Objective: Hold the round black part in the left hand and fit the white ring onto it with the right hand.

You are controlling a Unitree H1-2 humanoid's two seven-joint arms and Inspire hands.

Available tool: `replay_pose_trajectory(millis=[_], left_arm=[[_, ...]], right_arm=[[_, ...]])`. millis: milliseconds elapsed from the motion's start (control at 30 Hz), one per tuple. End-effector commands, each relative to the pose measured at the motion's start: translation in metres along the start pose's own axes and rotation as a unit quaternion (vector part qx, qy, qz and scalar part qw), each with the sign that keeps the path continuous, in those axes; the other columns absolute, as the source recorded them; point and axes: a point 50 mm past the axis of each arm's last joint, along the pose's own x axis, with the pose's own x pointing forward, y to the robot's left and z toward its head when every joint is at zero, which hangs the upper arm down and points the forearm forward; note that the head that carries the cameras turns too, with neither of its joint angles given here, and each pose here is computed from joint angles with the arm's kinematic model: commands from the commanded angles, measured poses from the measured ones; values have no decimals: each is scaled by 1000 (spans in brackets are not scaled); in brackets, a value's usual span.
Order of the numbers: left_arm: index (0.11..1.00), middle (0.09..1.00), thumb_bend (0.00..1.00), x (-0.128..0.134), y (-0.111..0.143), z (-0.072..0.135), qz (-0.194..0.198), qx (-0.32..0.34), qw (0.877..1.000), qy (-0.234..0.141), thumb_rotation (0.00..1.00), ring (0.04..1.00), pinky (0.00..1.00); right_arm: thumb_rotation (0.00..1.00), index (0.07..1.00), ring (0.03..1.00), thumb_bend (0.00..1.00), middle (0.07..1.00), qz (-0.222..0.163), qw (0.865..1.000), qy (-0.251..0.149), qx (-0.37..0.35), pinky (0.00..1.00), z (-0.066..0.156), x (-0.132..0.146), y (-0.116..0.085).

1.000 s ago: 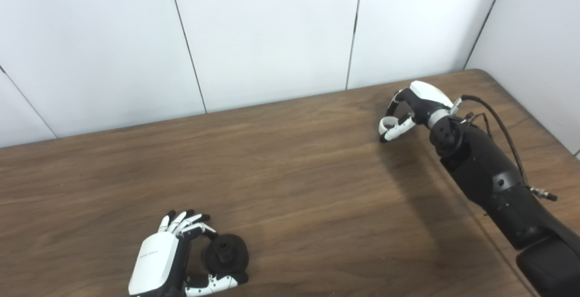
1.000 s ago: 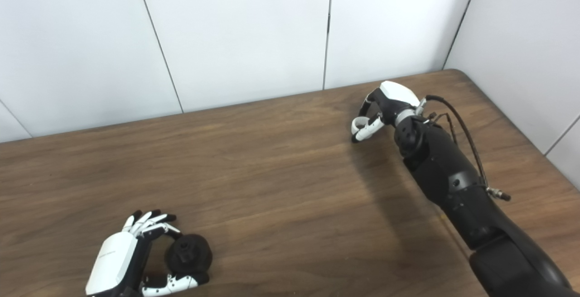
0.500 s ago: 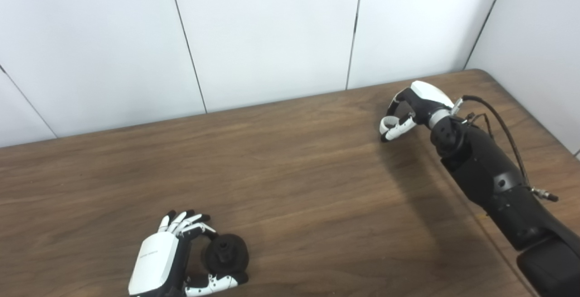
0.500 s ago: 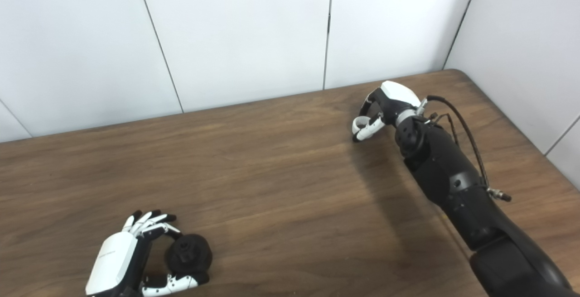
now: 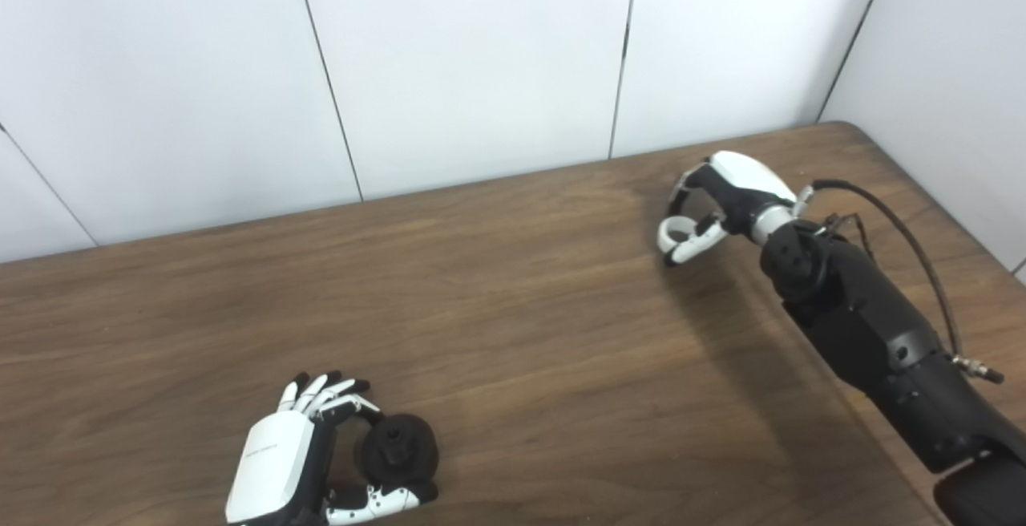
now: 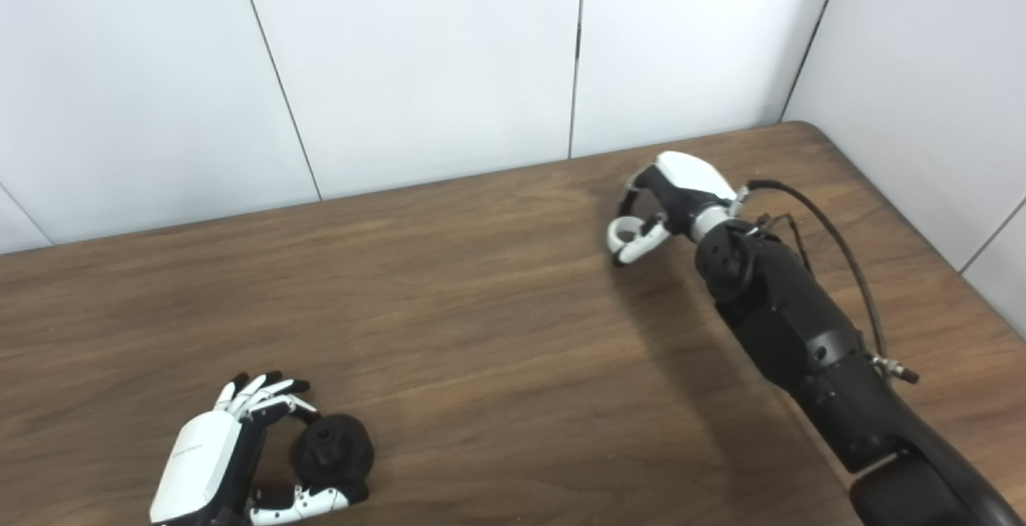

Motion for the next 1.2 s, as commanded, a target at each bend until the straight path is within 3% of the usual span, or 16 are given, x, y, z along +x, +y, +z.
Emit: replay_pose_trajectory(millis=[0, 400, 567, 867, 1167], left_arm=[[484, 811, 524, 1, 1, 0, -1, 12, 1000, -1, 51, 917, 1000], [484, 805, 523, 6, -8, 8, 3, 13, 1000, -8, 52, 911, 1000], [484, 805, 523, 9, -14, 16, 4, 14, 1000, -10, 52, 911, 1000], [483, 807, 523, 14, -22, 30, 2, 11, 1000, -7, 50, 914, 1000], [483, 805, 523, 22, -27, 38, 2, 16, 1000, -2, 49, 917, 1000]], right_arm=[[132, 487, 1000, 517, 849, -35, 998, -46, -17, 1000, 20, -1, -29], [133, 486, 1000, 518, 854, -8, 986, -165, -29, 1000, 85, -36, -25], [131, 486, 1000, 518, 859, 18, 974, -224, -34, 961, 108, -59, -17], [134, 487, 1000, 518, 857, 54, 951, -302, -44, 966, 141, -90, -4], [136, 486, 1000, 519, 858, 69, 934, -349, -40, 962, 161, -104, 9]])
